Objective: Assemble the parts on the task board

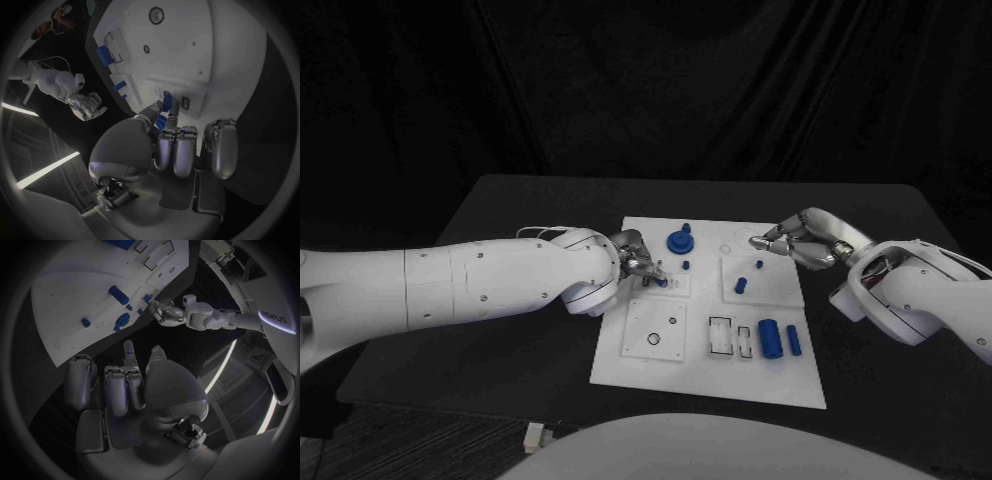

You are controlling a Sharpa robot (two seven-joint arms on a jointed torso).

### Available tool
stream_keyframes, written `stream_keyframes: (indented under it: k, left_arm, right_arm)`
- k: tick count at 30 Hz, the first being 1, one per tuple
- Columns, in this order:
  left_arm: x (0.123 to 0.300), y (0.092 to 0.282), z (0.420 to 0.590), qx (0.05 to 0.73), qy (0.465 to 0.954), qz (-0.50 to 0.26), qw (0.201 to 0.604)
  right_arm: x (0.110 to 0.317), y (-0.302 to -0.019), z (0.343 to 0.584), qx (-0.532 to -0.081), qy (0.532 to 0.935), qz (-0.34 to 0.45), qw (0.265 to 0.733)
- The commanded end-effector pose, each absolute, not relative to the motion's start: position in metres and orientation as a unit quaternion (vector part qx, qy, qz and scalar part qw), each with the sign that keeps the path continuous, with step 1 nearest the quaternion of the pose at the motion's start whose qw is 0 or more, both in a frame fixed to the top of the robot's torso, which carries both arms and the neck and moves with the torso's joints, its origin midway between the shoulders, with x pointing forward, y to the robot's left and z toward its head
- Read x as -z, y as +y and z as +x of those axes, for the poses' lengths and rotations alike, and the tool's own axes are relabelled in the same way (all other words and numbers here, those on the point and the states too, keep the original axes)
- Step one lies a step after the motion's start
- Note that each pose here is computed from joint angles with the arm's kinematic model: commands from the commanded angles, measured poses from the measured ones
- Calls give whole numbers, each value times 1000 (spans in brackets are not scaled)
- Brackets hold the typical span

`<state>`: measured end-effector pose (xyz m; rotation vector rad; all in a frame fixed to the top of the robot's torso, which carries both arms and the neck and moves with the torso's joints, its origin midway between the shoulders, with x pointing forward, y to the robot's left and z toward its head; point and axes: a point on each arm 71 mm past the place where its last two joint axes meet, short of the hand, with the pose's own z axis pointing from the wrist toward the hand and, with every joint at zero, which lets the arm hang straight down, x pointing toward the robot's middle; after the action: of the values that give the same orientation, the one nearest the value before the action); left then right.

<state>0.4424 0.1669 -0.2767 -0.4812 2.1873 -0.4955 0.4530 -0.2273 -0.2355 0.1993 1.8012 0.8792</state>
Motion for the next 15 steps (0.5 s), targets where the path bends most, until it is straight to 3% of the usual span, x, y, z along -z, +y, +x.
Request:
stream_keyframes:
  k: [1, 15]
  left_arm:
    - [280, 166, 440, 199, 875, -184, 401]
    - [280, 166, 440, 197, 878, -182, 397]
  right_arm:
    - [236, -227, 453, -368, 756, 85, 534]
    - [237, -227, 453, -368, 757, 85, 534]
